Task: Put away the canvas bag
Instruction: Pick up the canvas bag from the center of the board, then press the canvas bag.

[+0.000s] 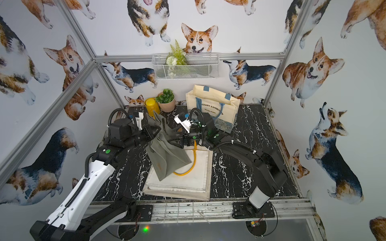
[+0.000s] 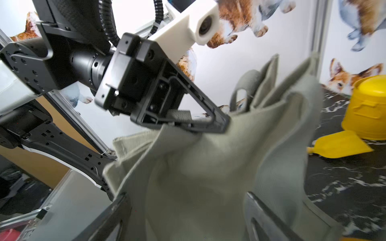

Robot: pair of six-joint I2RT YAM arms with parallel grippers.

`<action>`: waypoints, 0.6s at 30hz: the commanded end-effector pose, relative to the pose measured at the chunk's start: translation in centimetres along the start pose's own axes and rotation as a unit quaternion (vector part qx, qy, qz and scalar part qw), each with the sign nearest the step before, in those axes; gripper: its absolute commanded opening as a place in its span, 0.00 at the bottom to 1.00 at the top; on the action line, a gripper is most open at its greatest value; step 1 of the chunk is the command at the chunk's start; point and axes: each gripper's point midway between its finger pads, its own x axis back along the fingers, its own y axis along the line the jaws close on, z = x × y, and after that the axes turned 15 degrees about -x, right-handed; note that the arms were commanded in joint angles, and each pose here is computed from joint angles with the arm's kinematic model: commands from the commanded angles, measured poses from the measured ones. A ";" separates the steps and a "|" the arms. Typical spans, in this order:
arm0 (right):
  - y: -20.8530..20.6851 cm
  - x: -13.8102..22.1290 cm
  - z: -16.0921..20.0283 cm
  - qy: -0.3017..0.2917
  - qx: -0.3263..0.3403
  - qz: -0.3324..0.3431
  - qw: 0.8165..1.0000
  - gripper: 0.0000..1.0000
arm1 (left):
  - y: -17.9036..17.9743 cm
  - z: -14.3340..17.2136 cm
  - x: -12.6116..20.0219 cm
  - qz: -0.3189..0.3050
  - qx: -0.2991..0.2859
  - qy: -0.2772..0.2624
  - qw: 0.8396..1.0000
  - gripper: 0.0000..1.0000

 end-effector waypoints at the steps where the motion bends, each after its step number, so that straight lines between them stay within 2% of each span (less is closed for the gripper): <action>1: -0.2 3.2 -0.2 -0.017 0.080 0.067 0.994 0.89 | -0.5 -3.1 2.5 -0.018 0.048 -0.071 0.996 0.00; 5: 2.9 5.1 1.6 0.022 0.156 0.063 0.985 0.90 | 0.2 -4.4 4.3 -0.041 0.107 -0.119 0.986 0.00; 8: 4.8 4.5 3.4 0.052 0.196 0.052 0.978 0.92 | 0.3 -4.8 4.5 -0.034 0.149 -0.135 0.979 0.00; 11: 4.6 3.4 4.4 0.053 0.208 0.061 0.975 1.00 | 0.4 -4.8 4.3 -0.028 0.178 -0.137 0.974 0.00; 18: 4.9 0.3 4.3 0.034 0.226 0.070 0.971 1.00 | 0.7 -5.4 4.9 -0.030 0.201 -0.162 0.966 0.00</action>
